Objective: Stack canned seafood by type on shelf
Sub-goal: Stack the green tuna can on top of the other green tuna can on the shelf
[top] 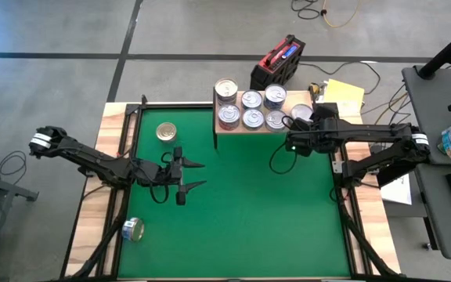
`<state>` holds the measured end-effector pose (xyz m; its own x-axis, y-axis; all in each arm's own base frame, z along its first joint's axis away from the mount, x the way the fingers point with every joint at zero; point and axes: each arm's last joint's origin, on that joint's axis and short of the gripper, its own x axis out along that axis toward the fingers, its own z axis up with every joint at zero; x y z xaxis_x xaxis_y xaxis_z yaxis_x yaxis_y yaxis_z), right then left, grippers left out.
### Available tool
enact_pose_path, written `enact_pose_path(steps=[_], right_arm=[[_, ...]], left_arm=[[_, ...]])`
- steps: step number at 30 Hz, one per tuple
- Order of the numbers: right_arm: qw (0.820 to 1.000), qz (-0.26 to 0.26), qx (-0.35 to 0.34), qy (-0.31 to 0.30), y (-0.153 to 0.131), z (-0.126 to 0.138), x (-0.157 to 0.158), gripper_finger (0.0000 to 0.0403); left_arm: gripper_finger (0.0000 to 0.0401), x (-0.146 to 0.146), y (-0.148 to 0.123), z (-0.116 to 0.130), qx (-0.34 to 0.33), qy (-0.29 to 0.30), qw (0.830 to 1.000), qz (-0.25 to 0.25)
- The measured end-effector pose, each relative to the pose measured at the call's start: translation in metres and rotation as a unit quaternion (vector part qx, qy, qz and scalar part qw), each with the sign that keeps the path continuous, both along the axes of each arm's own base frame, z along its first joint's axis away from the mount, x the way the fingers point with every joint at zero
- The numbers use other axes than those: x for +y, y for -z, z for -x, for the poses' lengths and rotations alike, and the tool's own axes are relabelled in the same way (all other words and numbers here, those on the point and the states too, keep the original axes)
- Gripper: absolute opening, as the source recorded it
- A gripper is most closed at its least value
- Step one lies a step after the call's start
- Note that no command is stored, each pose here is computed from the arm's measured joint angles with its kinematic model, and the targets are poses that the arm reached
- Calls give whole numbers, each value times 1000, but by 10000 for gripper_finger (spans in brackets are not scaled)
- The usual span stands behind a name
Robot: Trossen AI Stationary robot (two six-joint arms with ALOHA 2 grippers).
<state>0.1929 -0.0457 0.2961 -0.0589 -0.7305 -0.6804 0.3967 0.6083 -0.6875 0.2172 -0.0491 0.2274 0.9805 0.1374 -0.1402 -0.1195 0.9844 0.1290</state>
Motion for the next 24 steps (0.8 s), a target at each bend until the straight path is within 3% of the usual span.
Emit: enact_pose_path(steps=[8, 14, 18, 24], right_arm=[[1000, -17, -10, 16, -1, 2, 1, 215], [991, -28, -112, 71, -23, -2, 1, 194], [975, -35, -194, 100, -42, -6, 0, 141], [954, -46, -276, 104, -66, -12, -5, 22]], left_arm=[[231, 0, 0, 0, 0, 0, 1000, 0], [231, 0, 0, 0, 0, 0, 1000, 0], [231, 0, 0, 0, 0, 0, 1000, 0], [231, 0, 0, 0, 0, 0, 1000, 0]])
